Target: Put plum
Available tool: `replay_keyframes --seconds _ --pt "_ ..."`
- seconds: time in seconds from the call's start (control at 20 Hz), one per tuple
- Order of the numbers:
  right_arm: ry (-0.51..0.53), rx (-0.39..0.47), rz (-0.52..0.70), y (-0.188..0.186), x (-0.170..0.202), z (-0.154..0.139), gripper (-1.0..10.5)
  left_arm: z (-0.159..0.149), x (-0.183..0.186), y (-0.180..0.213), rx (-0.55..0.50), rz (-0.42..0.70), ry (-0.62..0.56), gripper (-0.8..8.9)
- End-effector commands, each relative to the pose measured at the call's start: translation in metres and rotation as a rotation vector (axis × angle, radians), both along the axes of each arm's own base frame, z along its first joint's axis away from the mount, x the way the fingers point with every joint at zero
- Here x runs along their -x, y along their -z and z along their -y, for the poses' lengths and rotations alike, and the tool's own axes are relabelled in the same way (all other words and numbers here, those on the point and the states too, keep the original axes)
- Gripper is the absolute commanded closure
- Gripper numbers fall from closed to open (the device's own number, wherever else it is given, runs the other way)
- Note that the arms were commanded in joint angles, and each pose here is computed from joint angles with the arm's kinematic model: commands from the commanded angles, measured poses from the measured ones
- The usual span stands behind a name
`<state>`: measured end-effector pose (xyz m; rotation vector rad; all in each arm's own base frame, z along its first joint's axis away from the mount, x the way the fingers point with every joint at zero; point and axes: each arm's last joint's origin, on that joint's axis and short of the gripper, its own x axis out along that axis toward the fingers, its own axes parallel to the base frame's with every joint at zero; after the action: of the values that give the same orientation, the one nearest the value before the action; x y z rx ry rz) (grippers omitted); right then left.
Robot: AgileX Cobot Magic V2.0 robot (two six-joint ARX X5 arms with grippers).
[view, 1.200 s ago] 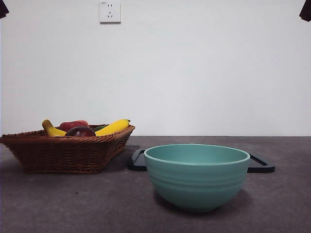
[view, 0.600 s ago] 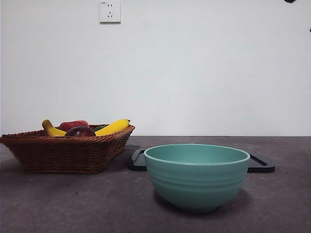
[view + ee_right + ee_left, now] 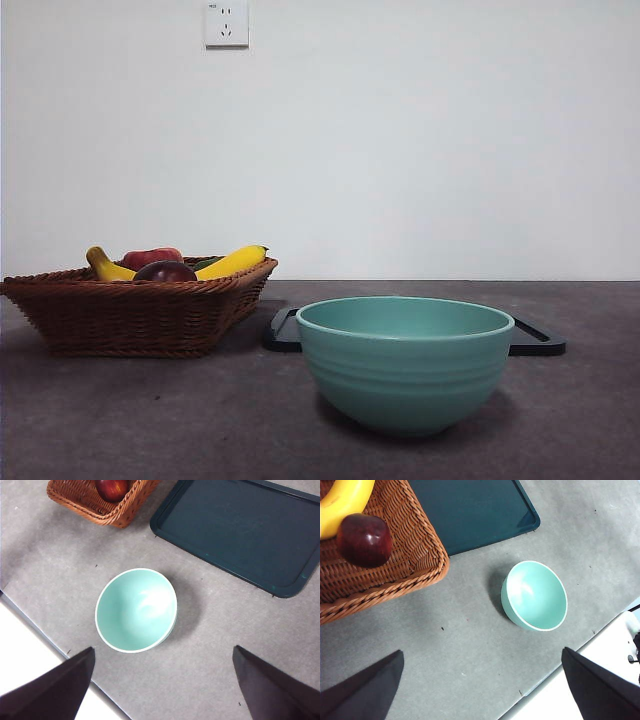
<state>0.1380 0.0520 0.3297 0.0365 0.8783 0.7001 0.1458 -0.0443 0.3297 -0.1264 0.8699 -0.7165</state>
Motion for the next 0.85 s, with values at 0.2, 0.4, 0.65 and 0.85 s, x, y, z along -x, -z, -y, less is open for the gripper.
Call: replay_keyframes --seconds 0.2,0.4,0.65,0.85 --pt "-0.009 -0.006 0.018 -0.005 -0.001 -0.001 5.1 0.000 -0.004 -0.006 -0.018 0.028 -0.033 3.14" --pt "-0.009 -0.006 0.018 -0.005 -0.001 -0.001 5.1 0.005 -0.017 -0.007 -0.016 0.043 -0.080 3.15" --pt "-0.009 -0.006 0.018 -0.005 -0.001 -0.001 5.1 0.020 -0.052 -0.014 -0.136 0.049 -0.145 3.22" --pt "-0.009 -0.005 0.018 -0.005 -0.001 -0.001 5.1 0.038 -0.093 -0.015 -0.225 0.044 -0.176 3.22"
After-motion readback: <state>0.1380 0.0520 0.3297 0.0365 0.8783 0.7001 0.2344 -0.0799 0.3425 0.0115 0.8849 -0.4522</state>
